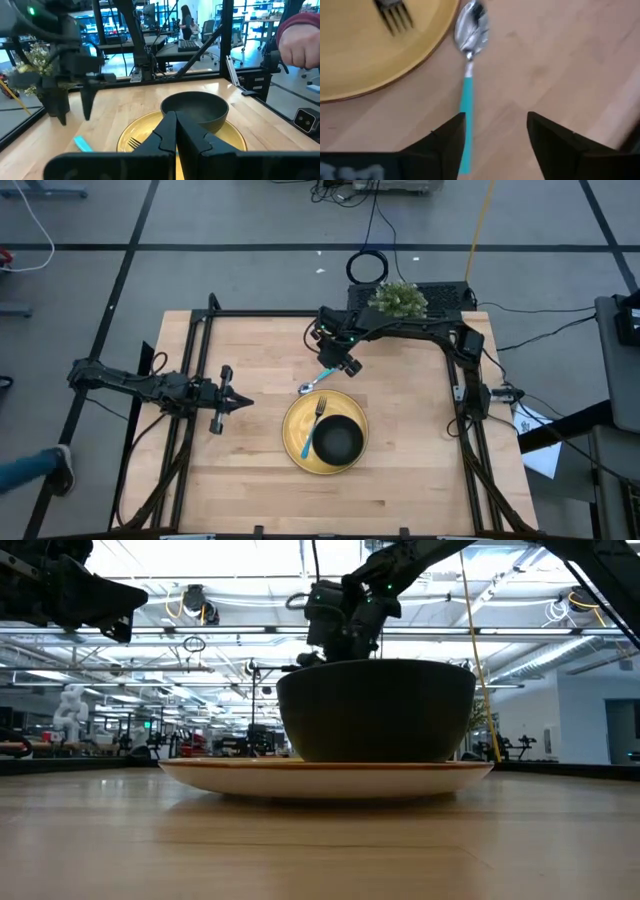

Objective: Set table place
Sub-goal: Put the spoon into the top black bowl

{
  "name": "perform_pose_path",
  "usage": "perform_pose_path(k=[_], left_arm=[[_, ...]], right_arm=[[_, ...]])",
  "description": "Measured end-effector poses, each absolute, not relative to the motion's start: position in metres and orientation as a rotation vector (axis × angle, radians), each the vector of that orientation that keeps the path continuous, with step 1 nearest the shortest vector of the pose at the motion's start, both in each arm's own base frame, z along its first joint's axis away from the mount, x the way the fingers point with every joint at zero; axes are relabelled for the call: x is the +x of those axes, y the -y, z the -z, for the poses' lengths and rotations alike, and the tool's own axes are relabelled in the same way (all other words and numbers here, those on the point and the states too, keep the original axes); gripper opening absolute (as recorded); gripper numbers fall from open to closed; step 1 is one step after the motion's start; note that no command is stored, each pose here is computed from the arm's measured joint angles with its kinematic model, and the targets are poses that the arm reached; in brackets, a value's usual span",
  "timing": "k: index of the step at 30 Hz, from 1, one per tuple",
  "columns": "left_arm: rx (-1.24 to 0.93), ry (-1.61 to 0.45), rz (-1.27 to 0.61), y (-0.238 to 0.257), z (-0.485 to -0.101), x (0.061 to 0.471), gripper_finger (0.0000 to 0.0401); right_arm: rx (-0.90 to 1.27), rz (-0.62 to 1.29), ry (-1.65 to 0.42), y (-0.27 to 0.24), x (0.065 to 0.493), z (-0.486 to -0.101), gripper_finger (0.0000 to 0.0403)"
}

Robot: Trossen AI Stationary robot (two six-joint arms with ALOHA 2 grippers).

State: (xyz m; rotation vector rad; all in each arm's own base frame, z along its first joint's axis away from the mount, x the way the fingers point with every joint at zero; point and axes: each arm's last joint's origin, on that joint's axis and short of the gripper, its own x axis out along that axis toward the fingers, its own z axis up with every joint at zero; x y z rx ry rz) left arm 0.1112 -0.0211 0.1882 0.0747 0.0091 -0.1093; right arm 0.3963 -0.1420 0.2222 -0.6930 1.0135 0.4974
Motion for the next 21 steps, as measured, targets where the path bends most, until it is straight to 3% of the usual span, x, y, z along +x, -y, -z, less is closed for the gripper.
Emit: perform_pose_path(k=[21], left_arm=[[0.072,-0.013,0.109,0.0211,-0.1879,0.1112,0.0008]], right_arm=[[-0.618,-0.544,-1.024,0.1396,0.3974,-0.2113,0.0215]])
